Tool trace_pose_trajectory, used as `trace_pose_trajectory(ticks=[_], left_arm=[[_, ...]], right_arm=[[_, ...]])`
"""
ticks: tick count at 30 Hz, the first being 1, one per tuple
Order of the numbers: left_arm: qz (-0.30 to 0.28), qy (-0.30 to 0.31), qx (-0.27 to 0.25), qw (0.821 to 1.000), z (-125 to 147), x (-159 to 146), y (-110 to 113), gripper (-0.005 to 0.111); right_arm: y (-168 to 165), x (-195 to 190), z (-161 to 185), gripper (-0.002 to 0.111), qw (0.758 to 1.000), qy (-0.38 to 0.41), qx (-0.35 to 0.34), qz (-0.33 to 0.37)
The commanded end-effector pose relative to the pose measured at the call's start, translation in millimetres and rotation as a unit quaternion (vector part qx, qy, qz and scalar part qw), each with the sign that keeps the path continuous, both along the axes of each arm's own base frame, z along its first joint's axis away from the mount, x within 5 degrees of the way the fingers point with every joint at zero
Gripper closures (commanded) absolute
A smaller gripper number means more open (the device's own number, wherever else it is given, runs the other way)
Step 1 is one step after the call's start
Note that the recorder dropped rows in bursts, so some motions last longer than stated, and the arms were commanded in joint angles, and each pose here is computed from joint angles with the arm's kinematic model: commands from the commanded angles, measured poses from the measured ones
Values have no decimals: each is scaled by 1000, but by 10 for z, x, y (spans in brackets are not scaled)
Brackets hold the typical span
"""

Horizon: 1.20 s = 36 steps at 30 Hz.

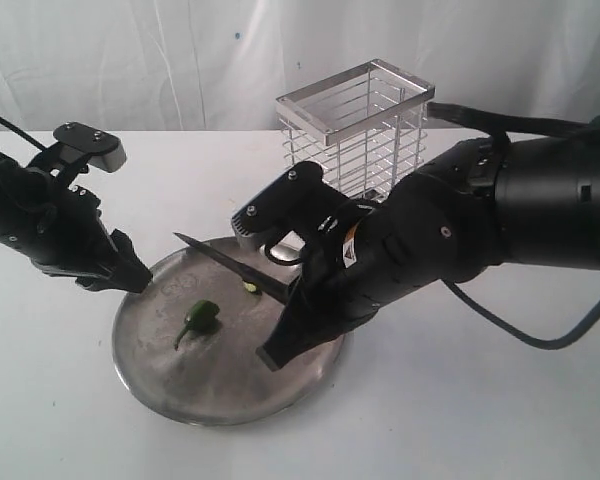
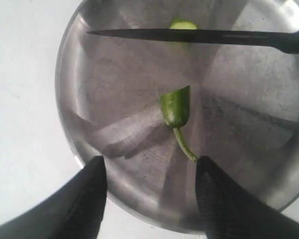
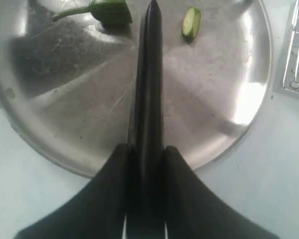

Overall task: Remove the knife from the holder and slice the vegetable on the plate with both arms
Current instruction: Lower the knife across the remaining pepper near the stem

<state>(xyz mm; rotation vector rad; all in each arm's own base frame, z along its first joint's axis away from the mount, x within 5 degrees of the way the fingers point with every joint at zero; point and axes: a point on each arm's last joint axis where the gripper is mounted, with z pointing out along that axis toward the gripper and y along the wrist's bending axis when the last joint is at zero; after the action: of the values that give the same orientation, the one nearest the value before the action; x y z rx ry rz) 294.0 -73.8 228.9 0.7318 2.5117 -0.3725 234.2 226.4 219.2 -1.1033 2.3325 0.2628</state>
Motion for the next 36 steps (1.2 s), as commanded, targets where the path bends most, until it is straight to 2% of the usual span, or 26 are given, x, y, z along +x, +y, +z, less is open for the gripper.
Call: trace_pose_trajectory(ticks=[1, 5, 19, 26, 36], left_arm=[[5, 6, -6, 1000, 35, -18, 21, 49], [6, 5, -7, 1000, 37, -16, 19, 49], [13, 8, -10, 1000, 37, -16, 19, 49], [14, 8, -11, 1000, 38, -14, 19, 49], [13, 9, -11, 1000, 37, -18, 13, 49]], right_arm=[[94, -139, 42, 108, 999, -1, -6, 32], [155, -200, 13, 108, 998, -5, -18, 54], [102, -202, -204, 108, 997, 11, -60, 48], [126, -176, -234, 108, 999, -20, -19, 33], [118, -176, -237, 108, 999, -21, -25, 35]])
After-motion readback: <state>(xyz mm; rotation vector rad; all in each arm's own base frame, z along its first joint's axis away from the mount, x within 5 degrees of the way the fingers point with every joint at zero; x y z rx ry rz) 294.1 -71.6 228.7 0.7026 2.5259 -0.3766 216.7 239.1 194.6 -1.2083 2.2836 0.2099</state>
